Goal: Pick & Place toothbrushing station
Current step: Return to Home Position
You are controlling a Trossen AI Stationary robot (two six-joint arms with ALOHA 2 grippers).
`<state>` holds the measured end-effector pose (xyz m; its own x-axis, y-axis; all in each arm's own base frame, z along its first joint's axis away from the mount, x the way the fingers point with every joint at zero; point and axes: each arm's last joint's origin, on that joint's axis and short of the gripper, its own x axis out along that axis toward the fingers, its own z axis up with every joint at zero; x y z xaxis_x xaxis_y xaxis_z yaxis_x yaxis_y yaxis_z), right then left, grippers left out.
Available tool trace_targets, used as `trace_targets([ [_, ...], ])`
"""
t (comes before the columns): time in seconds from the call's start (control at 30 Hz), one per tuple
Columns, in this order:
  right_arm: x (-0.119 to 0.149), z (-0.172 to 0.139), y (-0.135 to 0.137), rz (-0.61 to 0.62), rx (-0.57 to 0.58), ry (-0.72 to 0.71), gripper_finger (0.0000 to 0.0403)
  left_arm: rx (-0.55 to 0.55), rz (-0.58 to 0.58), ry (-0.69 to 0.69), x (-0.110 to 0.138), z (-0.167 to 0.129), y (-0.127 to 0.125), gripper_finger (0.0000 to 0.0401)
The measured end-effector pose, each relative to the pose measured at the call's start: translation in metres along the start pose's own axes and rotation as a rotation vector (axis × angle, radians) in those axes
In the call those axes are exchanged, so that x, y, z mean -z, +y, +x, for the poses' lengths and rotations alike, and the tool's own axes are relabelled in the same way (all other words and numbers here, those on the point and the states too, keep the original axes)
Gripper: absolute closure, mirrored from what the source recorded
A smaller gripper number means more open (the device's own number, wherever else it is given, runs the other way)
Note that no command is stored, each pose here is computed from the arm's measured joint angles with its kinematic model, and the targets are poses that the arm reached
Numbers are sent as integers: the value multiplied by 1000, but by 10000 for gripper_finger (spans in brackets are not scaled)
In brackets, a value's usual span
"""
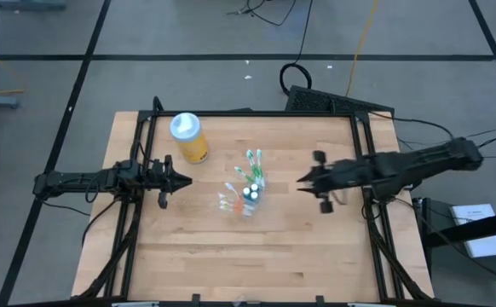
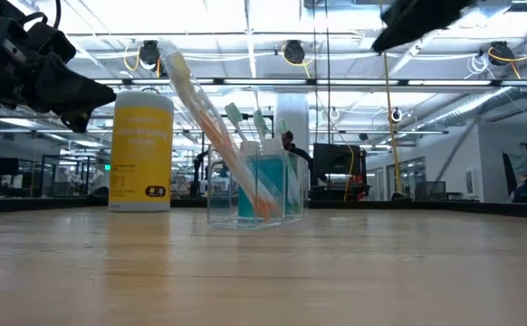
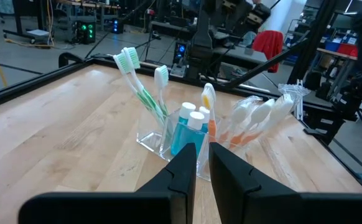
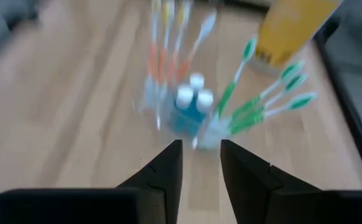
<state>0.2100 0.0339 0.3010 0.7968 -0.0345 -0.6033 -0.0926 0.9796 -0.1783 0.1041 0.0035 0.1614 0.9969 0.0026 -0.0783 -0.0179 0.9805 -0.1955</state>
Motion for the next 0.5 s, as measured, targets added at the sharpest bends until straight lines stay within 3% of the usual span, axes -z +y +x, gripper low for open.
trace_targets([
  [0.2, 68, -26, 3, 96, 48, -406, 320, 0, 0, 0, 0, 0, 0, 352],
  [0.3, 91, -32, 1, 129, 110, -504, 330, 0, 0, 0, 0, 0, 0, 352],
  [0.5, 121, -33, 3, 165, 119, -645, 353, 0, 0, 0, 0, 0, 0, 352],
])
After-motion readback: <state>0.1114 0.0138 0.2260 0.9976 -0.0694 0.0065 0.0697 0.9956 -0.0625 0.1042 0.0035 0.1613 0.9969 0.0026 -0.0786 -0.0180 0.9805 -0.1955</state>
